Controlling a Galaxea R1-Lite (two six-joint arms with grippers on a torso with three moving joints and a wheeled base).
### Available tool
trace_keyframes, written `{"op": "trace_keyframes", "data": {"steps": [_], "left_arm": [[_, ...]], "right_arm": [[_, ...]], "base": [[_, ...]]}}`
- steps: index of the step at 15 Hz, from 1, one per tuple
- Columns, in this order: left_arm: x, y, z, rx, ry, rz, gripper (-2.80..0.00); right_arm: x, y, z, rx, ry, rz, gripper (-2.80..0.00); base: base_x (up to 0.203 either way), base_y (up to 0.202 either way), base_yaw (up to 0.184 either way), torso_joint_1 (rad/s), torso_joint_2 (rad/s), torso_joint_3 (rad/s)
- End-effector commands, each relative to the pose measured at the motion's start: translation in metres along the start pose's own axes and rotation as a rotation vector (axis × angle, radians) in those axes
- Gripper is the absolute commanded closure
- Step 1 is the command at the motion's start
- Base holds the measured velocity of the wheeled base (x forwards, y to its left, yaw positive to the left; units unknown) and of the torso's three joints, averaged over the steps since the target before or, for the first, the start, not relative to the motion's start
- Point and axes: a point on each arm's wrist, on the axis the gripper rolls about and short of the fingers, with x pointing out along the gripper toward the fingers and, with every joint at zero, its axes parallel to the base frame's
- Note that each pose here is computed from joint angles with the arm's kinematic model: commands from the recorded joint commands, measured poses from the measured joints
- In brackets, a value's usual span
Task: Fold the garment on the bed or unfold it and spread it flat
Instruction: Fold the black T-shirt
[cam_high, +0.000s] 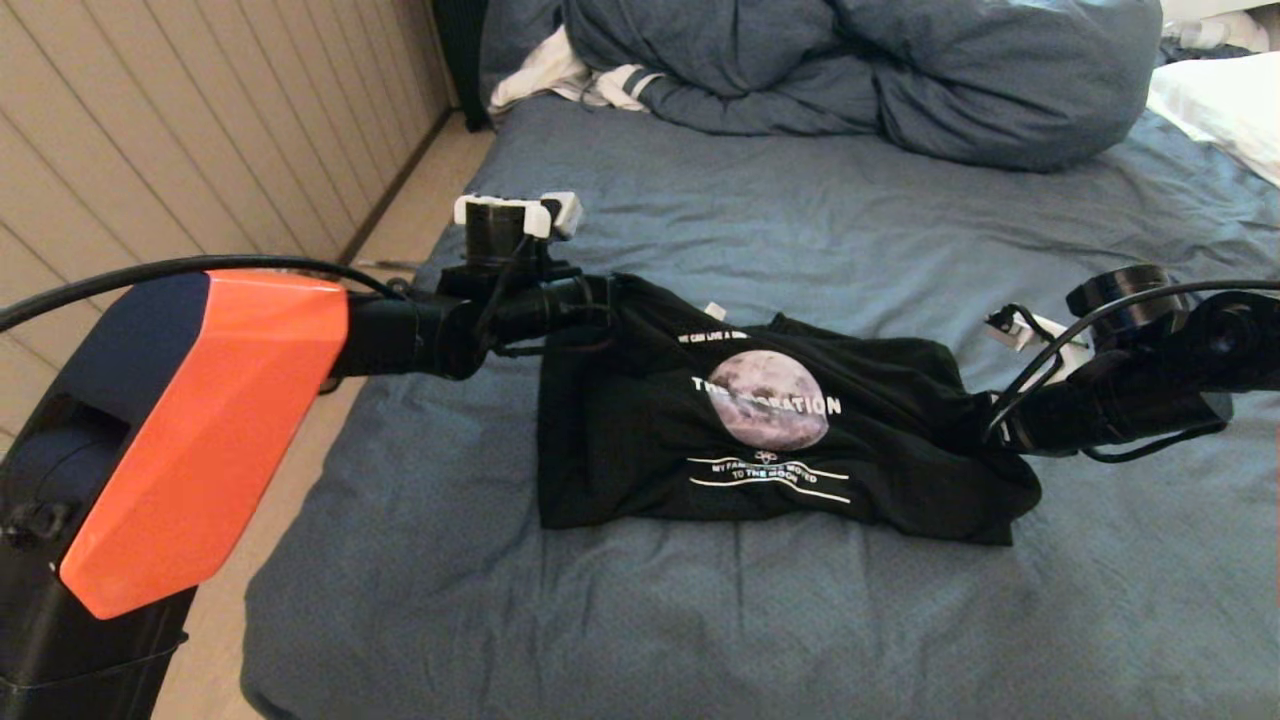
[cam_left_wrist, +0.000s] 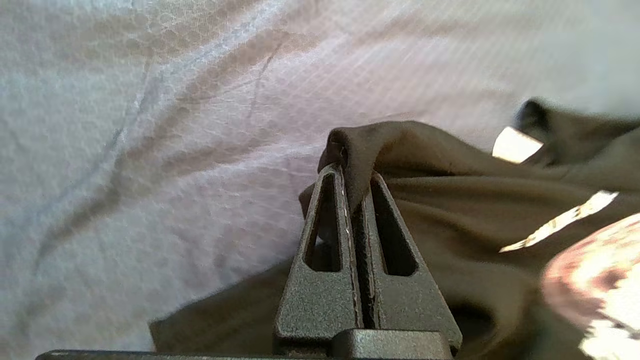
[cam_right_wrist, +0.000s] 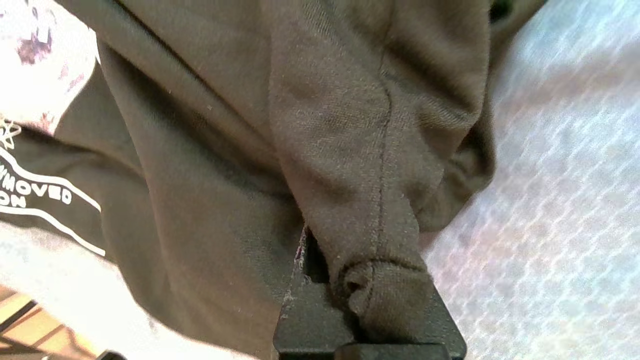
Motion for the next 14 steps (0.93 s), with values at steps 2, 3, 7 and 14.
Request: {"op": "trace_keyframes", "data": {"steps": [2, 3, 7, 14], "left_arm": [[0.007, 0.007, -0.011, 0.038, 0.014, 0.007, 0.00], [0.007, 0.007, -0.011, 0.039, 0.018, 0.012, 0.00], [0.007, 0.008, -0.013, 0.038, 0.038, 0.067, -2.80], [-0.017, 0.018, 0.022, 0.041, -0.039, 0.102, -2.80]], "right_arm": [[-0.001, 0.000, 0.004, -0.015, -0.028, -0.001, 0.00], [-0.001, 0.000, 0.005, -0.020, -0.039, -0.002, 0.00], [0.002, -0.001, 0.005, -0.022, -0.044, 0.000, 0.00], [0.002, -0.002, 0.003, -0.019, -0.040, 0.000, 0.00]], "base": [[0.000, 0.000, 0.000, 0.000, 0.00, 0.000], [0.000, 0.000, 0.000, 0.000, 0.00, 0.000], [0.000, 0.000, 0.000, 0.000, 0.00, 0.000], [0.000, 0.000, 0.000, 0.000, 0.00, 0.000]]}}
